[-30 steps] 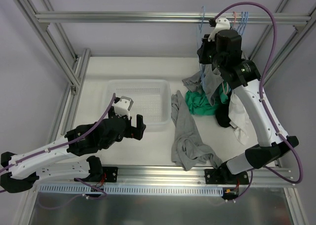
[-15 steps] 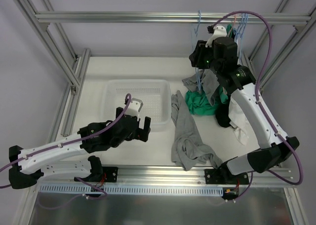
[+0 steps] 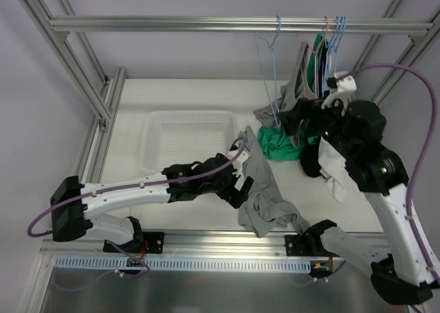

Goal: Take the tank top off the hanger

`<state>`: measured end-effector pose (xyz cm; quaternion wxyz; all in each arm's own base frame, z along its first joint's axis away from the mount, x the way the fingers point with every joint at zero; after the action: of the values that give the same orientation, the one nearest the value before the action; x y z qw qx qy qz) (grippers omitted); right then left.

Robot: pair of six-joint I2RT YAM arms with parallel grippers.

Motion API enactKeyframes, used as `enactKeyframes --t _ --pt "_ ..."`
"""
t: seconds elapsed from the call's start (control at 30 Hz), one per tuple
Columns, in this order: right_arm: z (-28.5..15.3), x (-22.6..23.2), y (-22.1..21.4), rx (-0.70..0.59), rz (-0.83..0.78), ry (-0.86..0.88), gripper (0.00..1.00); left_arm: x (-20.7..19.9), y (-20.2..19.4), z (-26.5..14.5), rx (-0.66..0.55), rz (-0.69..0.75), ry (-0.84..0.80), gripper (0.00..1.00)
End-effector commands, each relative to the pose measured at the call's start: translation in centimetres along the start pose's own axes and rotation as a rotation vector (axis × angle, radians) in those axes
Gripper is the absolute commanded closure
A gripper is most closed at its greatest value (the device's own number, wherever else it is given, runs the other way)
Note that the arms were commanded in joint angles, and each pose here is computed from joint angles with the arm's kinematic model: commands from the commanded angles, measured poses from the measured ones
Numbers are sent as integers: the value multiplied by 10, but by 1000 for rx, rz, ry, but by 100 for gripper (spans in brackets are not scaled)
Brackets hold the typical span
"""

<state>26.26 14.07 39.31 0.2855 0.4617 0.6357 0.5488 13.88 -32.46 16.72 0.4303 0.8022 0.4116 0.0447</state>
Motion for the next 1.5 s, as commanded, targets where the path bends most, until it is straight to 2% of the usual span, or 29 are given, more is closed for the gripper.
enactKeyframes --t 0.0,0.03,0.07,0.1,0.13,0.2,0.27,0.47,0.63,0.67,0.77,0.8,0.87,0.97,1.13,1.17,1.27,1.47 --pt "-53 -13 -13 -23 -73 -48 0 -36 15 30 19 69 -117 1" --pt "-63 -17 -23 1 -77 -64 0 -43 24 36 13 67 -124 1" --pt "-73 -18 -28 0 -90 -66 0 -41 14 55 60 78 -101 1" --pt "-89 -19 -30 -26 -92 -63 1 -42 13 64 69 79 -90 1" --pt "-96 -19 -42 2 -96 -54 1 -45 20 73 63 82 -81 1" --pt "-116 -15 -49 -22 -111 -21 1 -43 6 98 119 97 -62 1" --pt "-126 -5 -64 9 -126 50 0 -51 7 112 138 94 -83 1" --pt "-153 11 -82 0 -133 167 1 -37 -37 168 260 90 -7 1" --pt "-166 23 -84 -22 -142 245 1 -23 -73 187 323 68 78 3" --pt "-167 24 -83 -28 -145 252 1 -20 -78 189 325 72 99 7" --pt "-172 26 -78 -46 -143 261 0 -19 -90 187 341 67 116 44" --pt "-175 27 -75 -58 -142 262 1 -20 -90 186 341 63 115 74" --pt "-177 27 -74 -64 -142 261 1 -26 -85 178 329 61 100 100" --pt "-179 26 -72 -76 -147 254 1 -36 -74 160 290 77 76 100" --pt "-178 20 -74 -79 -148 222 1 -63 2 92 45 106 24 100" --pt "-178 20 -74 -81 -147 221 1 -72 24 67 -28 109 -4 100" --pt "-177 19 -75 -84 -147 212 0 -72 62 22 -162 102 -13 100" --pt "-174 15 -75 -93 -139 188 1 -61 113 -48 -342 93 6 100"
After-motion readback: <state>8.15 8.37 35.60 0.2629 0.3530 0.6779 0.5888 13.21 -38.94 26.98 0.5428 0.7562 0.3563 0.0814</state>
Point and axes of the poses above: each gripper's point midway between its finger pads, its own z axis out along the fingers, its own x axis along the line the jaws close on, y = z × x, the point moved 1 cm from there along -z, back along the fingers, and after that the axes turned 5 degrees about -z, right-handed, at the moved point
